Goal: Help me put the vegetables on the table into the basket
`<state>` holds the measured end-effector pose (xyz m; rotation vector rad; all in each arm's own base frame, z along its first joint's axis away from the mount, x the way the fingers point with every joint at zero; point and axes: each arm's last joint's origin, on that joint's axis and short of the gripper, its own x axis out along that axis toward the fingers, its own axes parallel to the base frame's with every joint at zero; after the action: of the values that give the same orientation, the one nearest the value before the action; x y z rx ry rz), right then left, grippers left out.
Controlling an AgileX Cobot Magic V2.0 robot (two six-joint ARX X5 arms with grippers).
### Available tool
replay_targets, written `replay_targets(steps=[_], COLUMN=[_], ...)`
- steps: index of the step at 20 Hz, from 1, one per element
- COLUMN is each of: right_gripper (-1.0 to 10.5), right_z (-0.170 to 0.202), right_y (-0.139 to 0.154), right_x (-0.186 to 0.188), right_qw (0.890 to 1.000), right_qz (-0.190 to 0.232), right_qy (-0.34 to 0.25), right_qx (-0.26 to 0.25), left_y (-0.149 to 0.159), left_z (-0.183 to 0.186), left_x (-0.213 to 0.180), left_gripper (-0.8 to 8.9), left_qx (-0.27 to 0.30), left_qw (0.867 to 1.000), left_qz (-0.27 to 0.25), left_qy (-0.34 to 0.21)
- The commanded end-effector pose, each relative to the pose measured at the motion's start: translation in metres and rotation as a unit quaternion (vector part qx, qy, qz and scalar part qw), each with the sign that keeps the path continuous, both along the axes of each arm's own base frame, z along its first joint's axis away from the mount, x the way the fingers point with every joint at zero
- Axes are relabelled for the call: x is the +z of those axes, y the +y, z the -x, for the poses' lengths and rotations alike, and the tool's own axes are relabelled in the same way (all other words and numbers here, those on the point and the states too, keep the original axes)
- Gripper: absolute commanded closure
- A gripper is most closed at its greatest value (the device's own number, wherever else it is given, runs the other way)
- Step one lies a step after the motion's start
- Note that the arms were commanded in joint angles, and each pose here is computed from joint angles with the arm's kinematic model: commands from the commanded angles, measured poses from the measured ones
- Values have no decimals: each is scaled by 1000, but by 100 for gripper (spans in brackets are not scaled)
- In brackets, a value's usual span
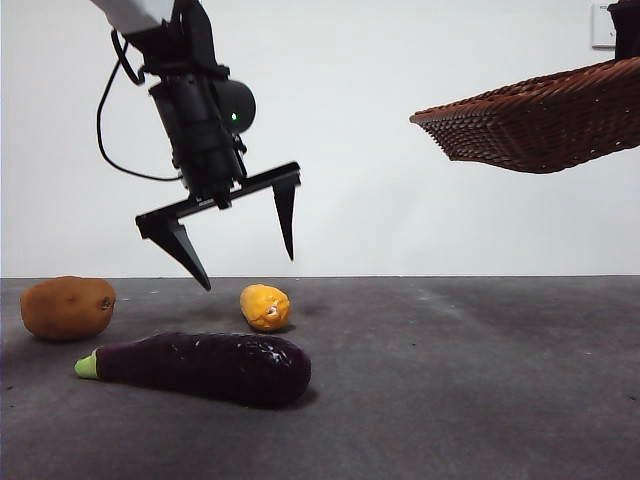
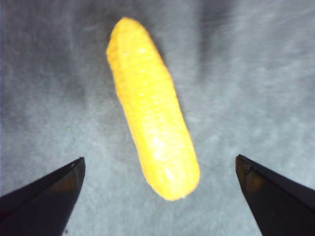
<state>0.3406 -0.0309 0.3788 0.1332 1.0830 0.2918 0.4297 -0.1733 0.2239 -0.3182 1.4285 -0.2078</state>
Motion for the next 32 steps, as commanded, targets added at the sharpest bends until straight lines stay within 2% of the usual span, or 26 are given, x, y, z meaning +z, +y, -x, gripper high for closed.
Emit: replay_targets(steps=[1, 5, 8, 15, 16, 18, 20, 21, 26, 28, 30, 32], right_gripper=[963, 963, 963, 963, 963, 963, 964, 963, 963, 963, 963, 964], right_z=[2, 1, 1, 2, 2, 2, 2, 2, 1, 1, 1, 0], right_y=[1, 1, 1, 2, 2, 2, 2, 2, 2, 2, 2, 2], right_x=[3, 3, 3, 4, 3, 3, 3, 3, 4, 4, 4, 4], right_qw=[1000, 1000, 1000, 999, 999, 999, 999, 999, 999, 999, 999, 999], right_qz=[-3, -2, -2, -21, -21, -21, -21, -20, -20, -19, -19, -20], right_qy=[-10, -13, -13, -16, -16, -16, -16, -16, -18, -19, -21, -24], right_qx=[6, 7, 7, 23, 24, 24, 24, 24, 26, 26, 25, 24], left_y=[-5, -11, -12, -21, -24, -27, -27, -28, -30, -32, -32, -33], left_z=[-2, 1, 1, -1, 0, 0, -1, -1, -4, -4, -5, -5], left_x=[-9, -10, -10, -32, -36, -42, -43, -42, -41, -37, -23, 7], left_gripper=[122, 128, 252, 254, 317, 527, 786, 821, 822, 822, 822, 822], left_qx=[11, 12, 14, 18, 14, 11, 10, 6, -15, -37, -56, -106], left_qw=[1000, 999, 999, 999, 999, 998, 999, 999, 999, 999, 998, 993], left_qz=[0, -32, -32, -43, -44, -48, -45, -44, -36, -6, 14, 32], left_qy=[11, 1, -1, 22, 25, 32, 26, 24, 4, 8, 0, -29])
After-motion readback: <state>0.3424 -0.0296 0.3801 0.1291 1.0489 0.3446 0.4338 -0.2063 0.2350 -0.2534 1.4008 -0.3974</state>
